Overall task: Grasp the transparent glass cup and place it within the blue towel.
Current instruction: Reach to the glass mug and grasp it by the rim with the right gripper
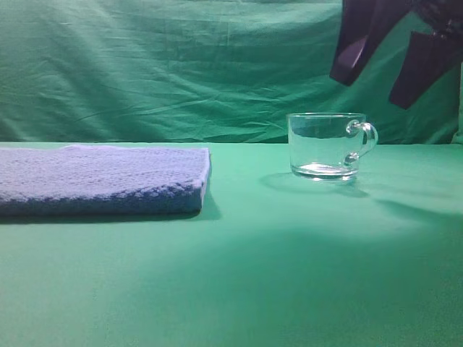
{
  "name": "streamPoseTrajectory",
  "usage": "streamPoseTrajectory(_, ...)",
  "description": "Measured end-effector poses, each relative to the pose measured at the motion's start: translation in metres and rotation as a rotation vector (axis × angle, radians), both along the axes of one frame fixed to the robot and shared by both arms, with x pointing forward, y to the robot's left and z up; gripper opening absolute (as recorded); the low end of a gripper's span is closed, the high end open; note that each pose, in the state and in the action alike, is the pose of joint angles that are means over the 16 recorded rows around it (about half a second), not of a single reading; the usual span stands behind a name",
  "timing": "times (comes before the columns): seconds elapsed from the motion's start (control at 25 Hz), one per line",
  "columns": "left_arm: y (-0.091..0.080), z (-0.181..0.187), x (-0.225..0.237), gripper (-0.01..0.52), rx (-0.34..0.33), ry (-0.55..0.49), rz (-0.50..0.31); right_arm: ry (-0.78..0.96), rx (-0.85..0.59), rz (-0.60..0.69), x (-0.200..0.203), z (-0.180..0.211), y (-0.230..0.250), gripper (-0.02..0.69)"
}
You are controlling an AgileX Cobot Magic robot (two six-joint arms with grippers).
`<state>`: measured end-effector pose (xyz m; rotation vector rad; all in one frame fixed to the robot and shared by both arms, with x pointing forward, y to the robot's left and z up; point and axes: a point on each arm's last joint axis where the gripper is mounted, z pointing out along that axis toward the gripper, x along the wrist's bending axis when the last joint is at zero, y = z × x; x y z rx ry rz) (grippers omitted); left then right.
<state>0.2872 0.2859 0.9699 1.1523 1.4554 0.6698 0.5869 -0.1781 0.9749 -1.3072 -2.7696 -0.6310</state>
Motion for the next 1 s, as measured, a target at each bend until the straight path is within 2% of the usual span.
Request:
streamPoseTrajectory(0.36, 0.0, 0.0, 0.0, 0.0, 0.0, 0.0, 0.0, -0.026, -0.031, 0.042, 0.027, -0.008, 0.006, 0.255)
streamPoseTrajectory(0.56, 0.0, 0.0, 0.0, 0.0, 0.0, 0.0, 0.0, -0.064, -0.035, 0.085, 0.036, 0.006, 0.017, 0.13)
streamPoseTrajectory(0.76, 0.0, 0.0, 0.0, 0.0, 0.0, 0.0, 0.0, -0.146, -0.024, 0.166, 0.04, 0.032, 0.047, 0.104)
streamPoseTrajectory(1.0, 0.0, 0.0, 0.0, 0.0, 0.0, 0.0, 0.0, -0.284, 0.031, 0.297, 0.034, 0.062, 0.113, 0.104)
